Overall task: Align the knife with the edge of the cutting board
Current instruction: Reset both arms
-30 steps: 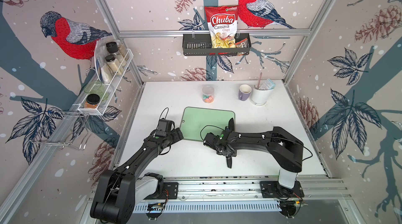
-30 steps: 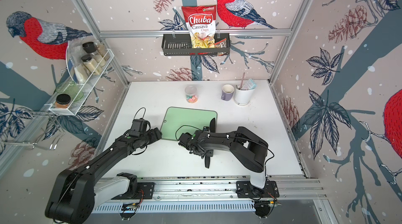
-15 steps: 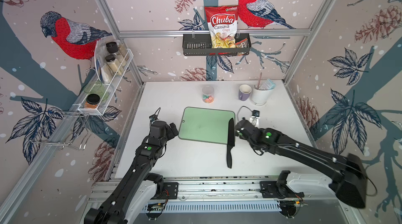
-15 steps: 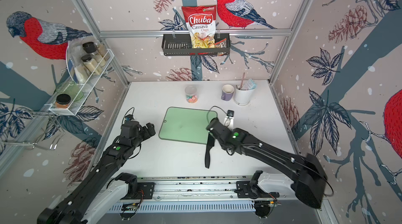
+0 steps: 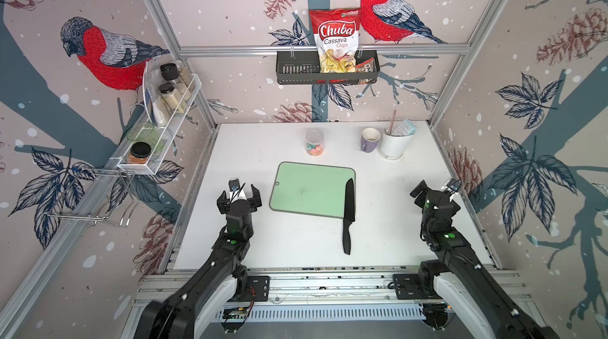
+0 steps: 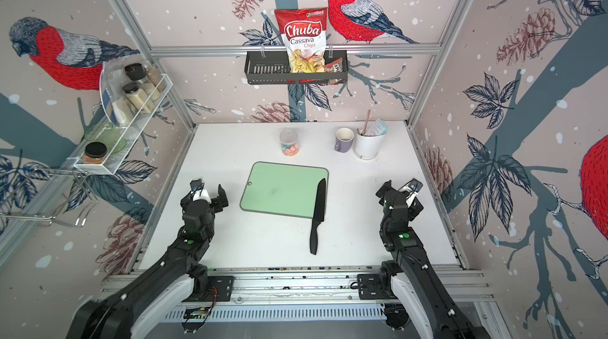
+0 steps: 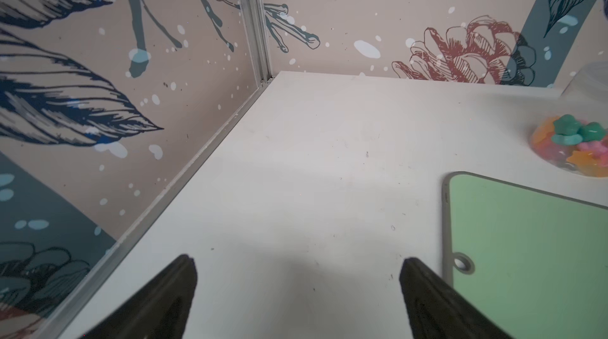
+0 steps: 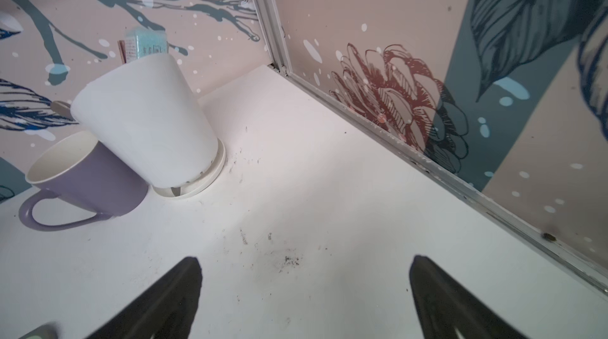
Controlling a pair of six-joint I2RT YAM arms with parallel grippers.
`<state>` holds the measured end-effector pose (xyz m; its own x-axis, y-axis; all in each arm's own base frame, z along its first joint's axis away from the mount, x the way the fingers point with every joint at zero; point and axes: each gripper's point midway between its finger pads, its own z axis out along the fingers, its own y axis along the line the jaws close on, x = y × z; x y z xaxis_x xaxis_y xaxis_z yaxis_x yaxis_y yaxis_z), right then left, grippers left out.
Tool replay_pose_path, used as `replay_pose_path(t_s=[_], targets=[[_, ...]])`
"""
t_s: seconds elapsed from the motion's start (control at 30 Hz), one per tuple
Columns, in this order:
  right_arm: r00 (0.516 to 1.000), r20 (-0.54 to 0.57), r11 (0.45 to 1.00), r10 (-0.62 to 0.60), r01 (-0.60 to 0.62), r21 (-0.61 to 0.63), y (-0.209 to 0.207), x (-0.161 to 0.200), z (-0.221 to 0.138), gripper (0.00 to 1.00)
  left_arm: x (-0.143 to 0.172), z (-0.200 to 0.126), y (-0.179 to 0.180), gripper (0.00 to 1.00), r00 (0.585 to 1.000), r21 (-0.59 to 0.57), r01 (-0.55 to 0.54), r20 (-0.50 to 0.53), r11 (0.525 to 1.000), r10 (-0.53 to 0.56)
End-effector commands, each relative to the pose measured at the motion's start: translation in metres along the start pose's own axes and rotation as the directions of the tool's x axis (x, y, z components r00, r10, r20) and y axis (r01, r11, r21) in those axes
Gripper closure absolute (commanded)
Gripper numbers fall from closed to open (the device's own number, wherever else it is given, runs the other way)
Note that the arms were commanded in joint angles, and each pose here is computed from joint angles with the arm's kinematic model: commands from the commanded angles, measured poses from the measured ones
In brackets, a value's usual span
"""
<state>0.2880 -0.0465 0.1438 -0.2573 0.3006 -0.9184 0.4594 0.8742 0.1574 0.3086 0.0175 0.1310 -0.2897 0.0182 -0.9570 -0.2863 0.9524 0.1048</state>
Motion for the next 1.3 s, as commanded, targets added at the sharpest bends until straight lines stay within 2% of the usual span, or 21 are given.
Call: replay_pose_path(t_s=[0.0, 0.07, 0.1, 0.17, 0.2, 0.27, 0.3, 0.37, 0.4, 0.43, 0.47, 0.5, 0.53, 0.6, 0.67, 0.77, 1.27], targets=[[0.997, 0.024, 0.993, -0.067, 0.069, -0.093, 0.024, -0.011, 0.014, 0.0, -0.013, 0.025, -0.014, 0.03, 0.999, 0.017, -0.04, 0.033, 0.999, 0.039], [0.996, 0.008, 0.995, -0.087, 0.087, -0.051, 0.018, 0.008, 0.025, 0.0, -0.012, 0.038, -0.028, 0.03, 0.997, 0.061, -0.079, 0.013, 0.995, 0.079], [0.995, 0.036, 0.995, -0.089, 0.091, -0.045, 0.018, 0.012, 0.03, 0.0, -0.014, 0.044, -0.031, 0.04, 0.995, 0.073, -0.096, 0.006, 0.993, 0.096], [0.983, 0.062, 0.984, -0.175, 0.176, -0.011, 0.028, 0.009, 0.034, 0.0, -0.013, 0.057, -0.027, 0.05, 0.994, 0.049, -0.107, 0.007, 0.993, 0.107], [0.974, 0.096, 0.979, -0.205, 0.206, -0.004, 0.032, 0.009, 0.036, 0.0, -0.01, 0.061, -0.029, 0.05, 0.995, 0.069, -0.097, 0.014, 0.993, 0.096], [0.959, 0.218, 0.984, -0.179, 0.179, 0.022, 0.033, -0.006, 0.038, 0.0, 0.002, 0.07, -0.025, 0.05, 0.999, 0.096, -0.041, 0.021, 0.995, 0.039], [0.953, 0.224, 0.979, -0.205, 0.202, 0.037, 0.035, -0.004, 0.04, 0.0, 0.006, 0.074, -0.025, 0.05, 0.999, 0.104, -0.029, 0.022, 0.994, 0.027], [0.953, 0.241, 0.974, -0.184, 0.209, -0.082, 0.044, 0.011, 0.05, 0.0, 0.009, 0.079, -0.033, 0.04, 0.999, 0.149, -0.043, 0.018, 0.988, 0.041], [0.95, 0.241, 0.968, -0.2, 0.229, -0.099, 0.045, 0.02, 0.056, 0.0, 0.006, 0.08, -0.036, 0.02, 0.999, 0.159, -0.051, -0.004, 0.986, 0.052], [0.939, 0.274, 0.971, -0.206, 0.23, -0.059, 0.047, 0.011, 0.061, 0.0, 0.009, 0.083, -0.033, 0.02, 0.997, 0.144, -0.056, -0.04, 0.988, 0.062], [0.942, 0.248, 0.965, -0.225, 0.251, -0.076, 0.058, 0.007, 0.064, 0.0, 0.01, 0.087, -0.03, 0.02, 0.997, 0.116, -0.051, -0.055, 0.992, 0.058], [0.962, 0.129, 0.963, -0.24, 0.253, -0.09, 0.058, 0.017, 0.076, 0.01, 0.01, 0.09, -0.03, 0.02, 0.998, 0.119, -0.037, -0.051, 0.992, 0.044], [0.974, 0.059, 0.966, -0.217, 0.223, -0.135, 0.055, 0.023, 0.091, 0.01, 0.009, 0.09, -0.025, 0.02, 0.998, 0.105, -0.024, -0.049, 0.994, 0.029], [0.978, 0.104, 0.974, -0.179, 0.191, -0.124, 0.048, 0.015, 0.09, 0.0, 0.012, 0.09, -0.024, 0.02, 0.997, 0.102, -0.023, -0.07, 0.995, 0.03], [0.975, 0.06, 0.97, -0.216, 0.221, -0.104, 0.05, 0.02, 0.09, 0.01, 0.01, 0.091, -0.024, 0.02, 0.998, 0.102, -0.023, -0.053, 0.994, 0.028], [0.974, 0.089, 0.97, -0.208, 0.217, -0.107, 0.051, 0.018, 0.089, 0.01, 0.011, 0.091, -0.024, 0.02, 0.998, 0.101, -0.022, -0.054, 0.995, 0.028], [0.975, 0.068, 0.97, -0.214, 0.22, -0.105, 0.05, 0.019, 0.09, 0.01, 0.011, 0.091, -0.024, 0.02, 0.998, 0.101, -0.023, -0.057, 0.995, 0.029]])
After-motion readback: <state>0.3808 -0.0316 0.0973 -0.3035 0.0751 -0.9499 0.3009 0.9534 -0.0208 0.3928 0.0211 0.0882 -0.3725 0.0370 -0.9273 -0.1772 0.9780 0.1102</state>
